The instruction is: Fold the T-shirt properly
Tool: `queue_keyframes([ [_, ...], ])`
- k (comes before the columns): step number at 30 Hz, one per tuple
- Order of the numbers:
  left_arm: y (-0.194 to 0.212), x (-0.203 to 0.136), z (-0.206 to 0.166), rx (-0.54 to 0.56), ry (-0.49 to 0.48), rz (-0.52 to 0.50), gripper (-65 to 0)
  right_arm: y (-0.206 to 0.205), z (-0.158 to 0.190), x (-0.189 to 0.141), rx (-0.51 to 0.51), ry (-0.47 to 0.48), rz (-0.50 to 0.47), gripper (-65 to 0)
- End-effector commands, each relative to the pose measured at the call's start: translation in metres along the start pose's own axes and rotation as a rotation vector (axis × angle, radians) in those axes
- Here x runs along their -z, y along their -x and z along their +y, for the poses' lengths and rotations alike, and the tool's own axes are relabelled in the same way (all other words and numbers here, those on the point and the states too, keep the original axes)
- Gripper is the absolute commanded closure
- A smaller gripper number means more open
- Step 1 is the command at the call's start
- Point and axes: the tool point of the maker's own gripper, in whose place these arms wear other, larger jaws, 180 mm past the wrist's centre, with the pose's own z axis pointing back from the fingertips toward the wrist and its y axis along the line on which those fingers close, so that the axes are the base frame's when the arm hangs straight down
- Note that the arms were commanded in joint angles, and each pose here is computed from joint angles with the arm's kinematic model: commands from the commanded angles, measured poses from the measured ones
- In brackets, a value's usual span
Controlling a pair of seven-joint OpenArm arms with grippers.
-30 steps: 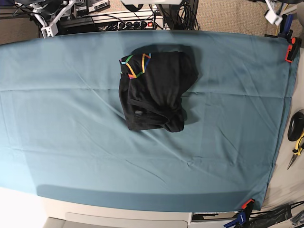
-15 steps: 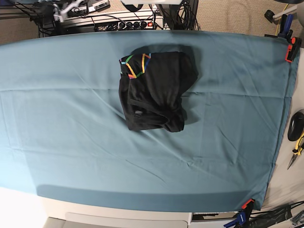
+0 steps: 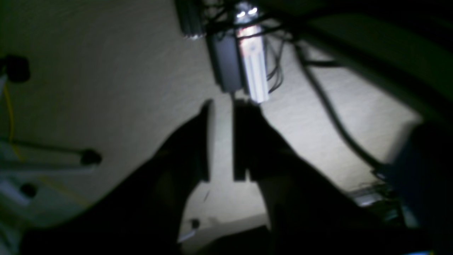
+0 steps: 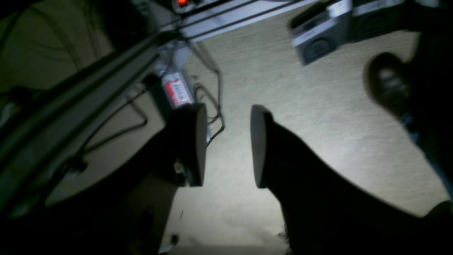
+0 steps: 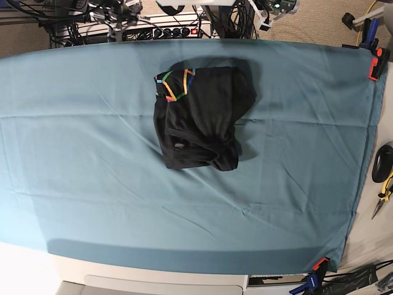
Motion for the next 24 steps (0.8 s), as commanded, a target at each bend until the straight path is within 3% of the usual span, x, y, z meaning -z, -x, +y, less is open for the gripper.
queue_keyframes([
  [1, -0.001, 0.003, -0.001, -0.004, -0.002, 0.001, -7.9, -0.009, -0.006, -0.001, -0.011, 0.024, -0.023, -21.3],
  [8, -0.022, 0.016, -0.013, -0.03, -0.004, -0.006, -7.9, -0.017, -0.023, -0.002, 0.009, 0.16, -0.045, -21.3],
  [15, -0.053, 0.018, -0.025, -0.026, 0.005, -0.051, -7.9, -0.016, -0.024, -0.002, 0.011, 0.166, -0.044, -21.3],
  [24, -0.055, 0.018, -0.027, -0.027, 0.007, -0.057, -7.9, -0.017, -0.024, -0.002, 0.011, 0.166, -0.045, -21.3],
])
